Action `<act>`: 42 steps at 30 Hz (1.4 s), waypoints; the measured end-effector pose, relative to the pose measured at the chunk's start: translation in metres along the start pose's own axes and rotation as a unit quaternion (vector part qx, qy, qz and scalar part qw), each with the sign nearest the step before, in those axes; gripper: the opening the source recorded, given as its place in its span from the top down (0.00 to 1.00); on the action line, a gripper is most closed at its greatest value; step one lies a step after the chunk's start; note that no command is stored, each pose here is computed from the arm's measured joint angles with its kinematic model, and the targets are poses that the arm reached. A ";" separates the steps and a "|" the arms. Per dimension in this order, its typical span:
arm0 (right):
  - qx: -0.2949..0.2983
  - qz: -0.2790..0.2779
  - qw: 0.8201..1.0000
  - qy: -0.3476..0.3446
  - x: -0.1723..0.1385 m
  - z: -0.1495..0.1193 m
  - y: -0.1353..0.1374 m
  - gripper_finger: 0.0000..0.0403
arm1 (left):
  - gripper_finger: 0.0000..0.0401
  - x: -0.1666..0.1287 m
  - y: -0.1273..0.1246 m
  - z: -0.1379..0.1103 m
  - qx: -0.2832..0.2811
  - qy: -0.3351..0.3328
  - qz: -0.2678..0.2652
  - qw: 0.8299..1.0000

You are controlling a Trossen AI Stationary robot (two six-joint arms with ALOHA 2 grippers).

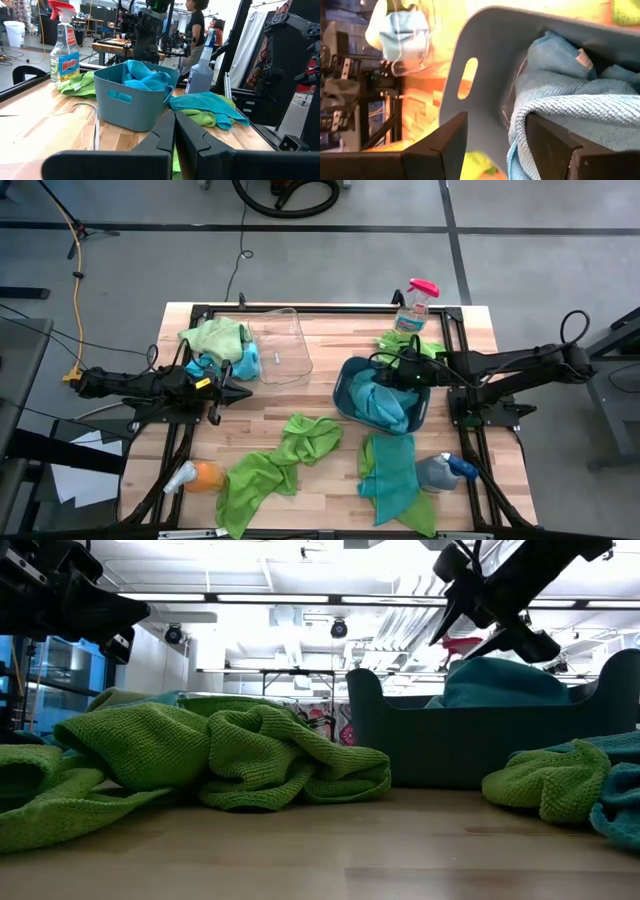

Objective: Sort microfiber towel by color & place in baskets
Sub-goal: Put the blue towel into the blue bin, then adjust the blue bin

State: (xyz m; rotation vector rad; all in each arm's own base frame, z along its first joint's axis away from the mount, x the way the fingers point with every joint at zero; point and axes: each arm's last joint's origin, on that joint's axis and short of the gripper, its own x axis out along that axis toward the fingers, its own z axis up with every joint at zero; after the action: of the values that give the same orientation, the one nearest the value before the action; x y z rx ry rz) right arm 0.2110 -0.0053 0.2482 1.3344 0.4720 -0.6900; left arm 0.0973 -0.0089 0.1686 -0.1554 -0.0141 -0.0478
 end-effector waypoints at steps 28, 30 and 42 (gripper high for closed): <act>-0.090 0.031 0.994 -0.052 -0.030 0.013 0.054 0.52 | 1.00 0.000 0.000 0.000 0.000 0.000 0.000 1.000; -0.087 0.032 0.995 -0.041 -0.015 0.010 0.058 0.52 | 1.00 0.000 0.000 0.000 0.000 0.000 0.000 1.000; -0.064 -0.024 0.997 -0.026 0.080 0.006 0.054 0.52 | 1.00 0.000 0.000 0.000 0.000 0.000 0.000 1.000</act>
State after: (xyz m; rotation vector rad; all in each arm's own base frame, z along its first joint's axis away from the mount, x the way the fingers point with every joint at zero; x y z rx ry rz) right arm 0.3058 -0.0211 0.2343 1.1845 0.4986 -0.7206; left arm 0.0973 -0.0089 0.1687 -0.1555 -0.0147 -0.0479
